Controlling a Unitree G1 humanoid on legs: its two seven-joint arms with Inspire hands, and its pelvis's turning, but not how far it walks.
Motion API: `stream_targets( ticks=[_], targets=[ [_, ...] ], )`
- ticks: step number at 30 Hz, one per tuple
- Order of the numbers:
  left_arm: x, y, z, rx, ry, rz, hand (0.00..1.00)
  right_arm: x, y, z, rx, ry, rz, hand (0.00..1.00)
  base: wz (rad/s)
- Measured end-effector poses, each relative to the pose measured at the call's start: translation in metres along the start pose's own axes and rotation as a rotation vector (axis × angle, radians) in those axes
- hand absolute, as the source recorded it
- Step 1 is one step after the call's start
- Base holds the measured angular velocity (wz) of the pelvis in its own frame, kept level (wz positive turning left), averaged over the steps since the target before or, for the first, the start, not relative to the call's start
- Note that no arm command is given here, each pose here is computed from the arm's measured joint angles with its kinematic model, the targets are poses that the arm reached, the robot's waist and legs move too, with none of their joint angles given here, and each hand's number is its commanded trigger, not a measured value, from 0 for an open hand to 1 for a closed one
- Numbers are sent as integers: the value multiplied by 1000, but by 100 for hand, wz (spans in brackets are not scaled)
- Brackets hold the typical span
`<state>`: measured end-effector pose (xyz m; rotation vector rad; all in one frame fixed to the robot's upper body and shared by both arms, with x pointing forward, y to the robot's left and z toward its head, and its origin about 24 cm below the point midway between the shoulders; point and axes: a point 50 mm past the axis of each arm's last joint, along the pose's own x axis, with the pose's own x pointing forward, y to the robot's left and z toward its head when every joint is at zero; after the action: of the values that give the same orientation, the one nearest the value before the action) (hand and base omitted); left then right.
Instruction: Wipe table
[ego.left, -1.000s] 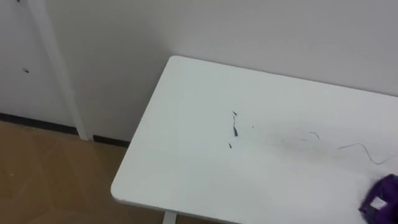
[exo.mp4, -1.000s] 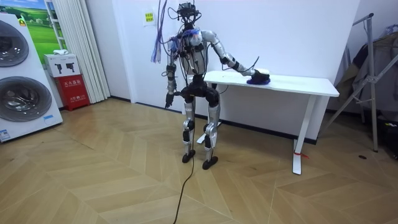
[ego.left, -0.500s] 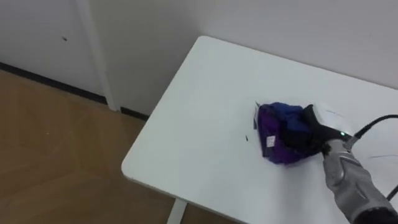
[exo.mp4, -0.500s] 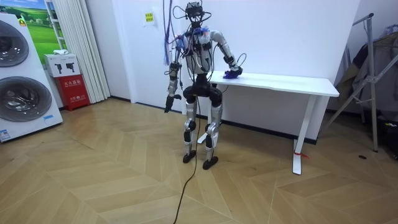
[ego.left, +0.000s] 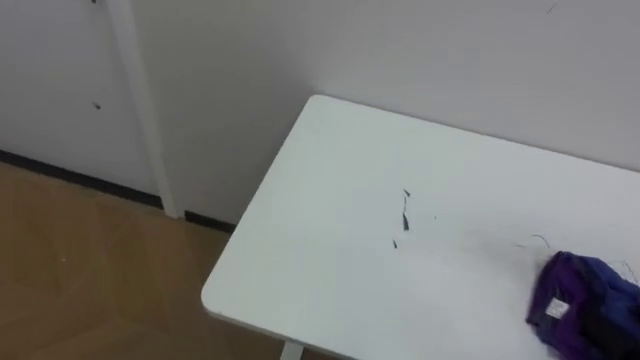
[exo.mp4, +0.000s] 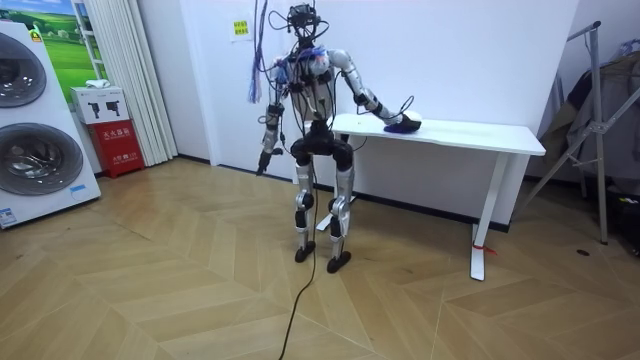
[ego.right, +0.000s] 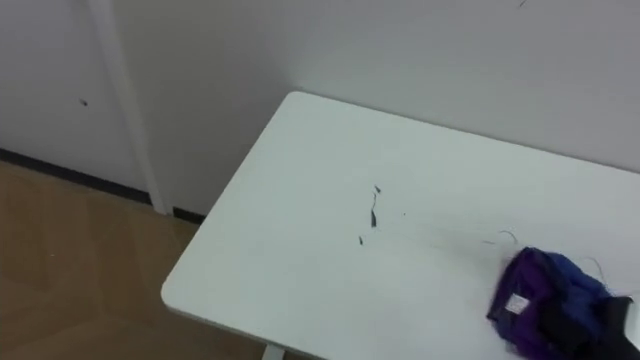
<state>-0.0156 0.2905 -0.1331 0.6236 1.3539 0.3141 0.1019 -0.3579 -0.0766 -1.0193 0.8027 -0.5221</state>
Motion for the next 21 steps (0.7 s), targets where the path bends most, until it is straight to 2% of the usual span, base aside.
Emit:
stream_targets(
  ticks=[3,6,9,11,14,16,18,20,21],
  targets=[
    [-1,-9,8,8,-26,-31,0,9,1,21,-12,-8,-5,100,-36],
    [-1,-21,20,45,-65,-66,0,17,9,58,-33,-46,11,100,-72],
    [-1,-29,33,80,-100,-98,0,19,19,128,-99,-239,89,100,-57],
    [0,-29,43,79,-129,-113,0,12,22,191,-125,-431,134,100,-24],
    [1,-27,52,70,-159,-111,0,10,8,234,-107,-566,91,100,14],
    [2,-23,46,64,-142,-100,0,10,12,230,-138,-566,99,100,18],
    [4,-13,40,61,-128,-77,0,13,15,211,-113,-514,94,100,51],
    [7,-2,40,41,-130,-44,0,17,25,169,-67,-393,89,100,73],
    [8,1,42,35,-140,-34,0,17,27,161,-43,-361,86,100,56]
  ],
)
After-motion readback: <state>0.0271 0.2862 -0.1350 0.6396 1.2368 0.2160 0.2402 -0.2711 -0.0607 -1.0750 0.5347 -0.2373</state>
